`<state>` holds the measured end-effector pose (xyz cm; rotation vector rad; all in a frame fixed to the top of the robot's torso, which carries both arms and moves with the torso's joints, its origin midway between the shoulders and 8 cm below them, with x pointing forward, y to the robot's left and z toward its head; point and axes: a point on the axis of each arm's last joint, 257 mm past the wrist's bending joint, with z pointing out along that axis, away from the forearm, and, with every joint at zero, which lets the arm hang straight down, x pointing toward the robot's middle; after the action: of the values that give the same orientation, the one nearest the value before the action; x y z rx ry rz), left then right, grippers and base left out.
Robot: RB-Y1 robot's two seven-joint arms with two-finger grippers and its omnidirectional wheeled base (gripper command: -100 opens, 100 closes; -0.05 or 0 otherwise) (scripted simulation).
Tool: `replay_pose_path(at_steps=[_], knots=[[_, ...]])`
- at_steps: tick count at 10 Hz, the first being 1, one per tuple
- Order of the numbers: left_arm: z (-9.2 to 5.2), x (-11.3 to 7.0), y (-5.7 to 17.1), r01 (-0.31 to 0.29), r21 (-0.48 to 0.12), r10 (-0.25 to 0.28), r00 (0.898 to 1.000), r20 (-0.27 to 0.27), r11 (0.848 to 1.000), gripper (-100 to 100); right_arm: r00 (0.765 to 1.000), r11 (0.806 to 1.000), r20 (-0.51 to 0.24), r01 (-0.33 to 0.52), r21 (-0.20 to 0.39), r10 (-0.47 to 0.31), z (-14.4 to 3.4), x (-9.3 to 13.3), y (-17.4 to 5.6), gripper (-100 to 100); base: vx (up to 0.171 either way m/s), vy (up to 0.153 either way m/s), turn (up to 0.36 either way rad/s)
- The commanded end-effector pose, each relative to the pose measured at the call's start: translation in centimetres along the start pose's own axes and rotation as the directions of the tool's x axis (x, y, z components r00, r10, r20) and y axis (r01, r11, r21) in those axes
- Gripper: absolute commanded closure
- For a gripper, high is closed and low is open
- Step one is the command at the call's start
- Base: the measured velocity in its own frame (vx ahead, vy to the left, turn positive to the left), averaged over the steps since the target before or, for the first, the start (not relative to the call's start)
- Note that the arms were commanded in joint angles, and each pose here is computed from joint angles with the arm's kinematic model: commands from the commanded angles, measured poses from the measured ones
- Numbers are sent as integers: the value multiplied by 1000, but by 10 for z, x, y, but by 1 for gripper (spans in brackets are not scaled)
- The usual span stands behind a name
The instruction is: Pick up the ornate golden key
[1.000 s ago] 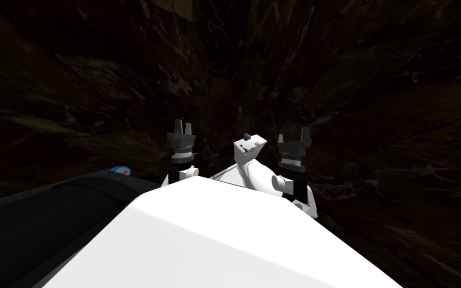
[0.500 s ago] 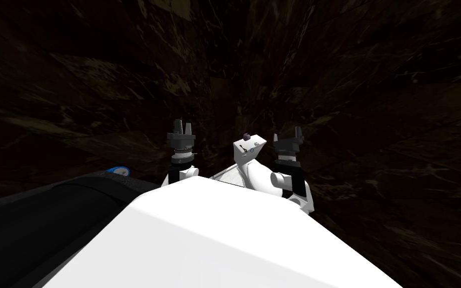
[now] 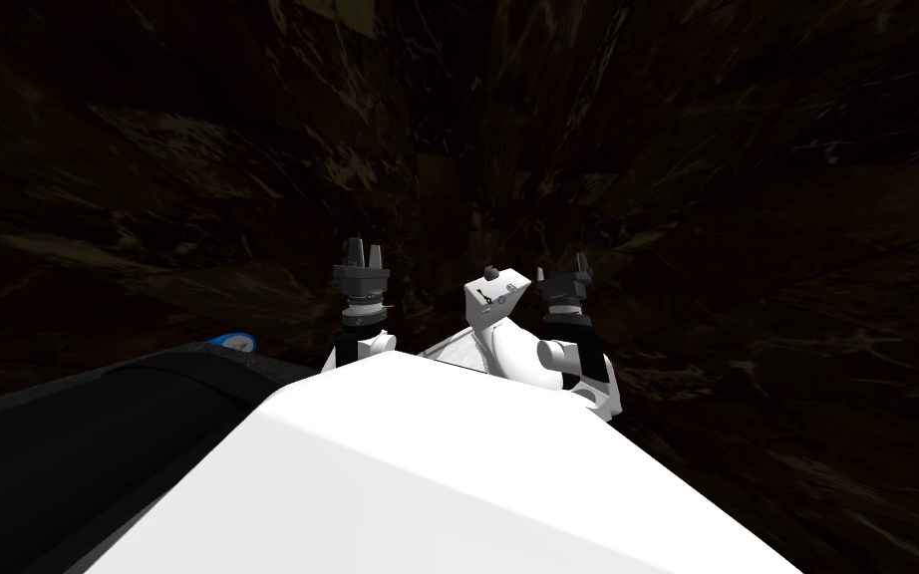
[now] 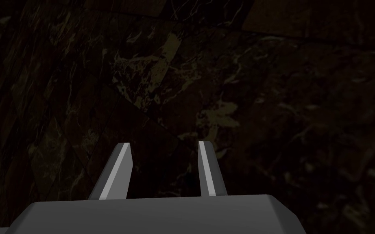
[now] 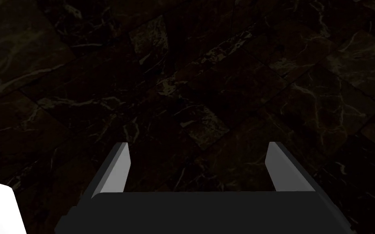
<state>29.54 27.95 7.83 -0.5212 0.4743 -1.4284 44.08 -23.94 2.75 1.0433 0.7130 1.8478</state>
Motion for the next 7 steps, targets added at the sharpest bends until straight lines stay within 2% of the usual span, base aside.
replay_pose_path(at_steps=[1, 3, 4, 6, 7], knots=[[0, 0, 0, 0, 0, 0, 1000, 0, 1000, 0, 997, 996, 1, -80, 34, 80, 9, 3, -10, -100, 10, -9, 0], [0, 0, 0, 0, 0, 0, 1000, 0, 1000, 0, 995, 993, 25, -93, 67, 91, 8, -3, -19, -100, 10, -10, 4], [0, 0, 0, 0, 0, 0, 1000, 0, 1000, 0, 986, 982, 22, -167, 89, 166, 16, 3, -25, -100, 12, -10, 5], [0, 0, 0, 0, 0, 0, 1000, 0, 1000, 0, 983, 975, 52, -182, 125, 177, 14, -2, -36, -100, 13, -8, 4], [0, 0, 0, 0, 0, 0, 1000, 0, 1000, 0, 967, 955, 58, -255, 152, 249, 21, 4, -44, -100, 14, -7, 8]])
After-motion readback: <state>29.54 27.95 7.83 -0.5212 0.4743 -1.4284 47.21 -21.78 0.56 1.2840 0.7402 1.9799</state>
